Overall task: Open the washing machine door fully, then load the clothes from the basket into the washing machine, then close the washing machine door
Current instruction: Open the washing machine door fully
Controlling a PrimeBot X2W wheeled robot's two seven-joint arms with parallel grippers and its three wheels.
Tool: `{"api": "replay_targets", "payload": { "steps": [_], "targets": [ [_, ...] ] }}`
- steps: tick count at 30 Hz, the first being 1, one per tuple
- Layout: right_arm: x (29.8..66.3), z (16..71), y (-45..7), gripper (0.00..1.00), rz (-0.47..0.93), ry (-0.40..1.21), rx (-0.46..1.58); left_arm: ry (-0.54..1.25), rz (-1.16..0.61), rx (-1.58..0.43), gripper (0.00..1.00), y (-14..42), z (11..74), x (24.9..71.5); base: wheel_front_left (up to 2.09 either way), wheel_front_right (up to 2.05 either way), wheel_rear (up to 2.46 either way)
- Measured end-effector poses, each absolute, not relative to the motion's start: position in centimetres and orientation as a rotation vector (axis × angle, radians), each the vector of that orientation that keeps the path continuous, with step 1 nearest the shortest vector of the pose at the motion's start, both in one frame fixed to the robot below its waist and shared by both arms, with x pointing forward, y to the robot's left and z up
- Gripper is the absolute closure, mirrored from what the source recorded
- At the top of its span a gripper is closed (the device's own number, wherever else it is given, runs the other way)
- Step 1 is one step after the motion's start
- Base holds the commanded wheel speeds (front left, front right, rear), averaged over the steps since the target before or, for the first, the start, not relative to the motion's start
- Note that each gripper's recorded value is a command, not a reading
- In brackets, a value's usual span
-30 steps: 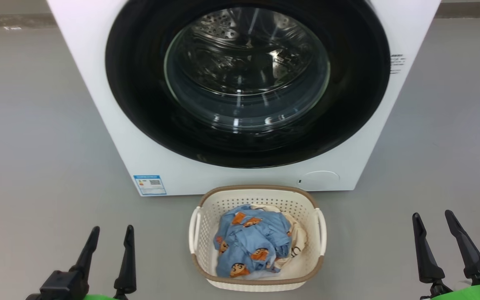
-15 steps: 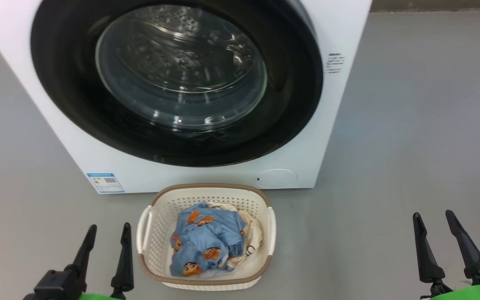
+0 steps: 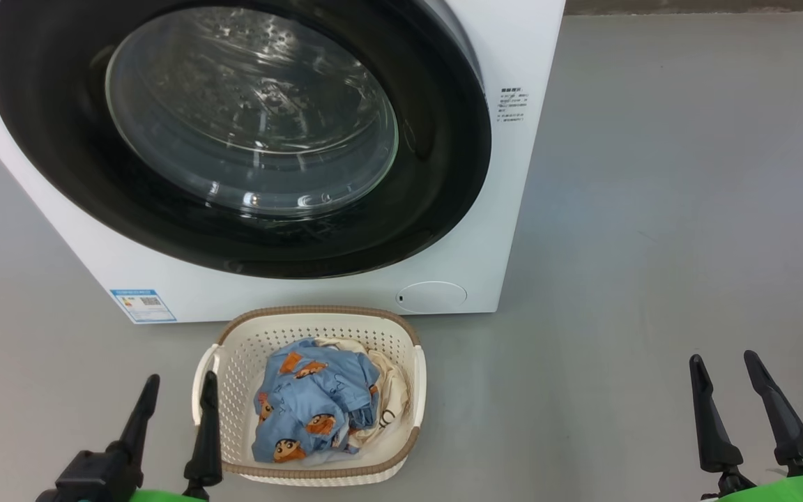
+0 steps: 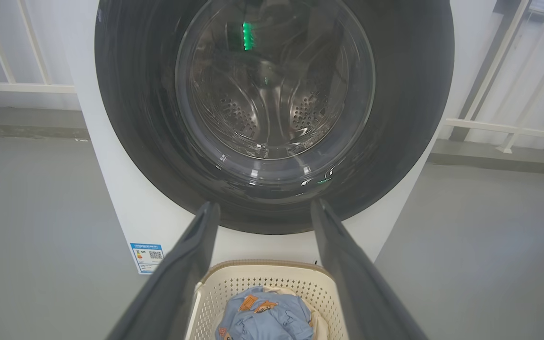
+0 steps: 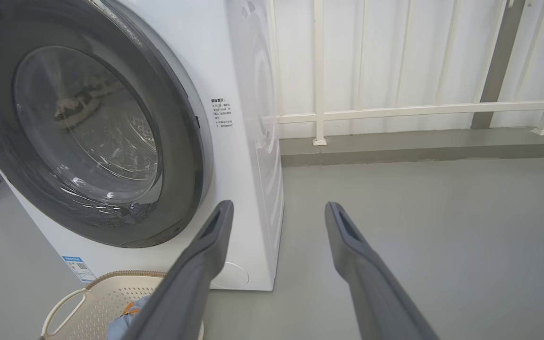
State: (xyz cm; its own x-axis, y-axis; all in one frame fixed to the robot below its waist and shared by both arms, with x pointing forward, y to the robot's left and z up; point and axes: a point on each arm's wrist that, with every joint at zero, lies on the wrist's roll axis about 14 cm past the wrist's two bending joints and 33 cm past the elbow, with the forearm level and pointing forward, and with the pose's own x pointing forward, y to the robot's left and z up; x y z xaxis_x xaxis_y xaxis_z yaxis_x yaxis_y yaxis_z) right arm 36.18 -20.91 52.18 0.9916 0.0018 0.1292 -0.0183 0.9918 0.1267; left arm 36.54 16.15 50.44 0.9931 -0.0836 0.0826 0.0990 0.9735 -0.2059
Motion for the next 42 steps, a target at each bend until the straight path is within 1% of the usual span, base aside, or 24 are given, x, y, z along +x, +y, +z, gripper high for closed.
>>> {"api": "replay_targets", "payload": {
  "steps": [10,11,12,13,14,15,16,18,19,22,25,26,31,36,42],
  "targets": [
    [36.2,52.5,-21.1,0.0,-0.001,-0.141,0.149,-0.079,-0.086,-0.207,0.0,16.4,50.6,36.7,0.0,0.0,0.0],
    [36.2,52.5,-21.1,0.08,-0.002,-0.142,0.152,-0.079,-0.086,-0.207,0.0,16.4,50.6,36.7,0.0,0.0,0.0],
    [36.2,52.5,-21.1,0.35,-0.002,-0.142,0.152,-0.079,-0.086,-0.207,0.0,16.4,50.6,36.7,0.0,0.0,0.0],
    [36.1,52.5,-21.1,0.51,-0.003,-0.142,0.152,-0.079,-0.086,-0.207,0.0,16.4,50.6,36.7,0.0,0.0,0.0],
    [36.1,52.5,-21.1,0.55,-0.004,-0.143,0.152,-0.079,-0.086,-0.207,0.0,16.4,50.6,36.7,0.0,0.0,0.0],
    [36.1,52.5,-21.2,0.65,-0.005,-0.143,0.155,-0.079,-0.086,-0.207,0.0,16.4,50.6,36.7,0.0,0.0,0.0],
    [36.1,52.5,-21.3,0.77,-0.008,-0.143,0.159,-0.078,-0.087,-0.207,0.0,16.4,50.6,36.7,0.0,0.0,0.0],
    [36.1,52.5,-21.3,0.96,-0.01,-0.143,0.159,-0.078,-0.087,-0.207,0.0,16.4,50.6,36.7,0.0,0.0,0.0],
    [36.1,52.5,-21.3,1.0,-0.01,-0.143,0.159,-0.078,-0.087,-0.207,0.0,16.4,50.6,36.7,0.0,0.0,0.0],
    [36.1,52.5,-21.5,1.0,-0.016,-0.143,0.167,-0.078,-0.087,-0.207,0.0,16.4,50.6,36.7,0.0,0.0,0.0],
    [36.1,52.5,-22.1,1.0,-0.039,-0.152,0.221,-0.082,-0.086,-0.208,0.0,16.4,50.7,36.7,0.0,0.0,0.0],
    [36.0,52.7,-22.9,1.0,-0.074,-0.168,0.296,-0.083,-0.084,-0.209,0.0,16.5,50.7,36.7,0.0,0.0,0.0],
    [36.3,53.6,-25.2,1.0,-0.145,-0.229,0.46,-0.077,-0.08,-0.21,0.0,16.6,50.5,36.7,0.0,0.0,0.0],
    [36.4,54.0,-28.6,1.0,-0.248,-0.31,0.716,-0.071,-0.074,-0.209,0.0,16.8,50.2,36.9,0.0,0.0,0.0],
    [37.0,53.9,-33.1,1.0,-0.345,-0.386,0.922,-0.051,-0.071,-0.193,0.0,16.9,49.5,37.3,0.0,0.0,0.0]
  ]
}}
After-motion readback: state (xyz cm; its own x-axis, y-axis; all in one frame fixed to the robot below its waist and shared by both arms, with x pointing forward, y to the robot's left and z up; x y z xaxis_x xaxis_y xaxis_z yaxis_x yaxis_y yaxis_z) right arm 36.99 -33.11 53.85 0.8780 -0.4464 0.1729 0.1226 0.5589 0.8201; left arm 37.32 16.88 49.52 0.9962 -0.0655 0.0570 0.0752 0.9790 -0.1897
